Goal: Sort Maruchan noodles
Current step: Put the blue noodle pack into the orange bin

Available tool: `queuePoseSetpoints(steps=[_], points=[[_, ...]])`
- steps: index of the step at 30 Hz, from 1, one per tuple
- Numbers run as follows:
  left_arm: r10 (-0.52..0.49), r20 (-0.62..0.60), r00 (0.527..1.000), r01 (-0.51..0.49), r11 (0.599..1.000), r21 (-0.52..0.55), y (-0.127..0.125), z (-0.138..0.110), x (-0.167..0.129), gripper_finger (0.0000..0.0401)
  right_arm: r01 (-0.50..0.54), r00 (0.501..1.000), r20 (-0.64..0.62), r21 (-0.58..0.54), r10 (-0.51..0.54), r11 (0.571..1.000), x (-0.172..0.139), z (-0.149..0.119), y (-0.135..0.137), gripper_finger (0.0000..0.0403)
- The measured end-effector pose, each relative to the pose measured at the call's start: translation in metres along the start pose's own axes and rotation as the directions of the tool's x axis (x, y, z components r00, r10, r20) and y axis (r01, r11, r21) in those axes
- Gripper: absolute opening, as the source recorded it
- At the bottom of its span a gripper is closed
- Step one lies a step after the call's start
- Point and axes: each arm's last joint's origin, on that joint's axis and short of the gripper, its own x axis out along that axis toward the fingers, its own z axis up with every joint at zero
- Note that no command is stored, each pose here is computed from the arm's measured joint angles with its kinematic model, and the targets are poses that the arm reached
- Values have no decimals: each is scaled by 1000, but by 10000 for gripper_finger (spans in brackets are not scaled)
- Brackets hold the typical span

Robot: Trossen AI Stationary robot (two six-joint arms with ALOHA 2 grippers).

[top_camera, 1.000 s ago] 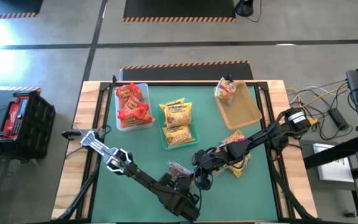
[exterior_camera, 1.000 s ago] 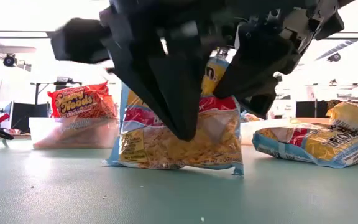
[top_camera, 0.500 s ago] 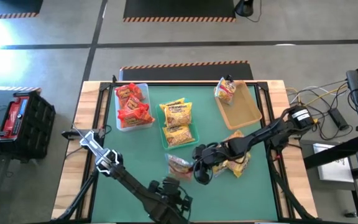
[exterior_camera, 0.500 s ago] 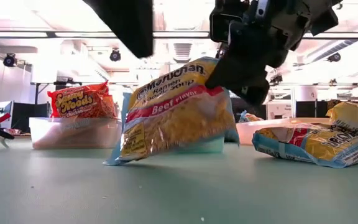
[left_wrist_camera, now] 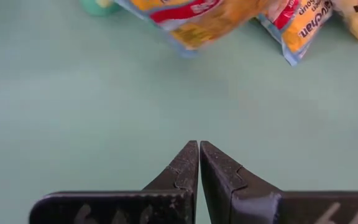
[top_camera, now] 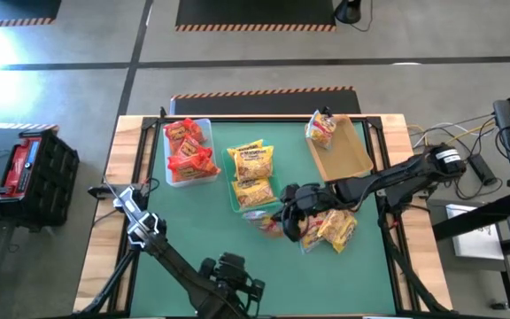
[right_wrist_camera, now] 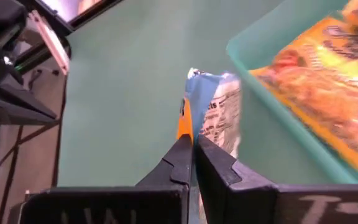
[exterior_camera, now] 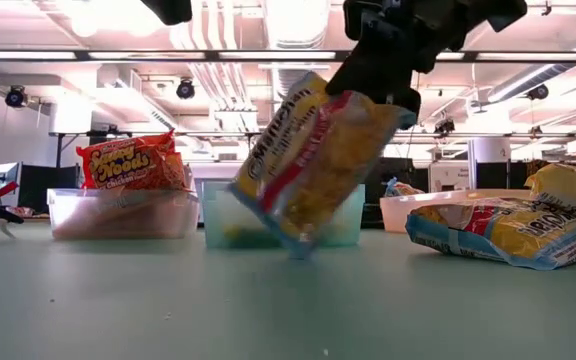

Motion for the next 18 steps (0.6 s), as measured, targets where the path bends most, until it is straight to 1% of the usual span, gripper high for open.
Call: queuePoseSetpoints(steps=[3,6,10,14,18], points=[[7,6,1000,-7,1000,7,2,0,1,0,5,1000,-6,7,-5,1000,-5,3,-3,8],[14,25,1000,-15,1000,17,6,1,2,0,8,999,-51,11,-7,1000,-4,-1,-5,8],[2,120,993,0,1000,-13,10,0,8,0,44,993,-114,40,-39,998,8,-11,-8,8],[-18,187,982,27,999,-41,9,0,22,0,74,987,-150,63,-64,995,18,-18,-11,8],[-47,208,977,63,996,-71,5,-3,42,0,53,982,-188,79,-37,995,21,-21,-11,8]])
